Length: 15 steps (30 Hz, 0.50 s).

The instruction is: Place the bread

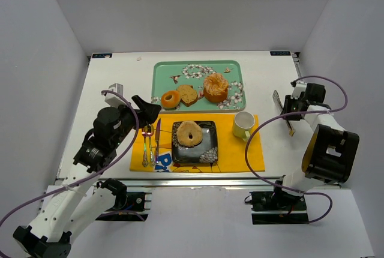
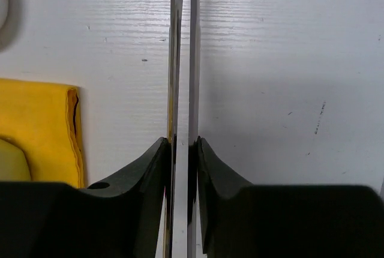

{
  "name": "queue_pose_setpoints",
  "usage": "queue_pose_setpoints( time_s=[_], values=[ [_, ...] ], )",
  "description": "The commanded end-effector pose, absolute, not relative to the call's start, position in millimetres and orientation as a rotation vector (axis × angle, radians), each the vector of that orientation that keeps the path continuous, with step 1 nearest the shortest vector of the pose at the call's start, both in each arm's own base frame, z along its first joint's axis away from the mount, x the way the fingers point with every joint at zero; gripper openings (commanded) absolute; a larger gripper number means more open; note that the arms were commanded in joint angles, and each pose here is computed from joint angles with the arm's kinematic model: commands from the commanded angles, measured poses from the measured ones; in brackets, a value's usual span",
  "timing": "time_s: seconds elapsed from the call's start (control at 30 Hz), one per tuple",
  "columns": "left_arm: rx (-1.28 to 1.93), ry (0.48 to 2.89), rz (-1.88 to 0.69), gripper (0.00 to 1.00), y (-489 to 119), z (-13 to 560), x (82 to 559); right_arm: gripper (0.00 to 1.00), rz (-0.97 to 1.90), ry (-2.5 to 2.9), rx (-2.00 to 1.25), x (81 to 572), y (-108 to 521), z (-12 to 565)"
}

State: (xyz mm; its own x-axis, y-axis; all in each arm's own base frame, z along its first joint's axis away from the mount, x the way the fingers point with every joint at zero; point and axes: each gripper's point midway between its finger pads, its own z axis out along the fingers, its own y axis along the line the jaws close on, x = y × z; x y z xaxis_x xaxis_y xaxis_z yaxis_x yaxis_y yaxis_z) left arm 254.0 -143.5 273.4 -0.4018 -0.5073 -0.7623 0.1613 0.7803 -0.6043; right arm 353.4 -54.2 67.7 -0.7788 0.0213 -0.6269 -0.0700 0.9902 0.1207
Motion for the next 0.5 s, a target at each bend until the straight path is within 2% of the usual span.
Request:
queue_pose_setpoints(
  time_s=[0.0, 0.13, 0.17, 0.23, 0.47],
  values=[
    [-0.235, 1.834, -0.762, 0.88, -148, 279, 257, 0.31, 0.109, 2.334, -0.019, 375, -63, 86],
    [-0.237, 1.833, -0.764, 0.88, -149, 279, 258, 0.54, 0.114, 2.404, 0.012, 361, -64, 59],
    [-0.238, 1.829, -0.764, 0.88, -149, 279, 258, 0.63, 0.119, 2.424, 0.018, 356, -63, 51],
    [-0.241, 1.832, -0.763, 0.88, -149, 278, 258, 0.72, 0.113, 2.437, 0.015, 353, -67, 47],
    [-0.238, 1.828, -0.760, 0.88, -148, 280, 259, 0.83, 0.121, 2.361, -0.061, 365, -73, 88]
  ],
)
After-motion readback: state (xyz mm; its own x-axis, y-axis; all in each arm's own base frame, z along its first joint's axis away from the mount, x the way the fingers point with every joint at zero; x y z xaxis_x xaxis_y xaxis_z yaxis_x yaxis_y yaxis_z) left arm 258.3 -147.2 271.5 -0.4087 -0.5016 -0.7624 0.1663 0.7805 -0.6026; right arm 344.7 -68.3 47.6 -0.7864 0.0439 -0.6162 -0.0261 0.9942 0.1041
